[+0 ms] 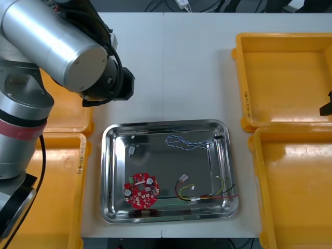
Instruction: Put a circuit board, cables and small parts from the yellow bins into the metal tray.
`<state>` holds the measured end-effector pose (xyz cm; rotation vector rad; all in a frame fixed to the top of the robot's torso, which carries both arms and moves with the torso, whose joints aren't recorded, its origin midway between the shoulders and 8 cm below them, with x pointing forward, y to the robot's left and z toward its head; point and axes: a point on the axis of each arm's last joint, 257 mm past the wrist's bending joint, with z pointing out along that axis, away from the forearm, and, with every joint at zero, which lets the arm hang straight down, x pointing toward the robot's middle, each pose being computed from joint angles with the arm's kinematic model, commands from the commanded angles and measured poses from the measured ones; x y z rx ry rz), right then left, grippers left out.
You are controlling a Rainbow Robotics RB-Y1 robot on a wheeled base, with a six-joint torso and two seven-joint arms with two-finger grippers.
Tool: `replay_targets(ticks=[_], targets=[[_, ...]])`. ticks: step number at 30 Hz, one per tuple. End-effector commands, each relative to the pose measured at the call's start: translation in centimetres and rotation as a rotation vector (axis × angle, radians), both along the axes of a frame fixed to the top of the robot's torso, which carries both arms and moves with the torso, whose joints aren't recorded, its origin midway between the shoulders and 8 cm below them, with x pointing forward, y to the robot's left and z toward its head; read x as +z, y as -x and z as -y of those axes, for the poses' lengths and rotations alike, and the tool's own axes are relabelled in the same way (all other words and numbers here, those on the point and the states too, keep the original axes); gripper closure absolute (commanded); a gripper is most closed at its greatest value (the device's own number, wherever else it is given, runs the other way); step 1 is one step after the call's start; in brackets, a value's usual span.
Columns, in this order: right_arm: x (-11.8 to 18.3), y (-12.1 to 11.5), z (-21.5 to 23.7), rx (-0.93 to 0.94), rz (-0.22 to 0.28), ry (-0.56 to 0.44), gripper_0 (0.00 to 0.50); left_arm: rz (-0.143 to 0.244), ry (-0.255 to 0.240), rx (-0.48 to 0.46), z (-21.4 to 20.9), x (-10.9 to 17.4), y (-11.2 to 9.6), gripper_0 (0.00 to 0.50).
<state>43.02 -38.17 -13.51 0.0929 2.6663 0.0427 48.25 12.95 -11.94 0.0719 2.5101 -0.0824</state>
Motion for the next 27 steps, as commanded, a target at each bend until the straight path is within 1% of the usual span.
replay_targets(ticks=[1, 4, 6, 10, 11, 15, 18, 21, 23, 24, 26, 27], targets=[[1.4, -0.2, 1.5, -0.058, 0.033, 0.003, 0.0, 0.015, 0.116, 0.061, 4.7, 1.0, 1.2, 0.5], [1.5, -0.2, 1.5, -0.057, 0.034, 0.003, 0.0, -0.014, 0.128, 0.063, 6.1, -0.2, 2.1, 0.5], [1.5, -0.1, 1.5, -0.055, 0.033, 0.003, 0.0, -0.041, 0.131, 0.067, 6.7, -1.4, 2.8, 0.5], [1.4, -0.1, 1.4, -0.054, 0.032, 0.0, 0.0, -0.078, 0.115, 0.065, 7.0, -3.3, 3.9, 0.5], [1.4, -0.1, 1.4, -0.056, 0.031, -0.001, 0.0, -0.093, 0.106, 0.071, 6.8, -4.3, 4.3, 0.5], [1.4, -0.1, 1.4, -0.054, 0.032, 0.0, 0.0, -0.121, 0.072, 0.085, 6.5, -6.6, 5.4, 0.5], [1.4, 0.0, 1.5, -0.056, 0.03, 0.002, 0.0, -0.141, 0.062, 0.094, 6.4, -7.9, 6.1, 0.5], [1.4, 0.0, 1.5, -0.056, 0.026, 0.005, 0.0, -0.146, 0.059, 0.1, 6.5, -8.5, 6.4, 0.5], [1.5, 0.0, 1.4, -0.055, 0.028, 0.004, 0.0, -0.152, 0.078, 0.108, 6.9, -9.1, 6.7, 0.5], [1.5, 0.0, 1.4, -0.055, 0.028, 0.004, 0.0, -0.147, 0.098, 0.111, 7.4, -9.3, 6.6, 0.5], [1.5, 0.0, 1.4, -0.055, 0.028, 0.004, 0.0, -0.141, 0.117, 0.11, 8.0, -9.7, 6.7, 0.5], [1.5, 0.0, 1.4, -0.055, 0.028, 0.004, 0.0, -0.138, 0.117, 0.112, 8.0, -9.9, 6.7, 0.5]])
